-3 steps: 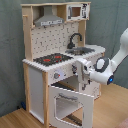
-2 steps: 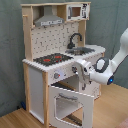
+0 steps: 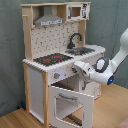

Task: Play with the kitchen

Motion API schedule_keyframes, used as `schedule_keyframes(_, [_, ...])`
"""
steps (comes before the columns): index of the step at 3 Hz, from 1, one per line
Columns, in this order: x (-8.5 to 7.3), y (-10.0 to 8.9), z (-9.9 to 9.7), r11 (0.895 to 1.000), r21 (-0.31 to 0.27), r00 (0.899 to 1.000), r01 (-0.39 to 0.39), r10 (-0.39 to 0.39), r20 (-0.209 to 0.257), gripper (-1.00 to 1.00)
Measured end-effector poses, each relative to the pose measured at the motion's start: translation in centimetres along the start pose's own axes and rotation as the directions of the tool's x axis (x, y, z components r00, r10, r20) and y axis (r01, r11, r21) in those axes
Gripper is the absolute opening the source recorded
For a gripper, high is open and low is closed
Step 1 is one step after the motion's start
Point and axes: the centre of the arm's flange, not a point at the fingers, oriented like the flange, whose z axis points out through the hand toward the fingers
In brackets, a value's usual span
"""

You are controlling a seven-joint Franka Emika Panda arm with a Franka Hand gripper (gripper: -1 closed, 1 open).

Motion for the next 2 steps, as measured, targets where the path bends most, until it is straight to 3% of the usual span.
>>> schedule_keyframes(1, [0.0,-0.02,-0.03,0.991,0.003,0.991,0.133,-0.133,0.004,-1.0])
schedule_keyframes(2, [0.01,-0.03,-0.05,0.962,0.005,0.961,0.275,-0.275,0.008,-1.0])
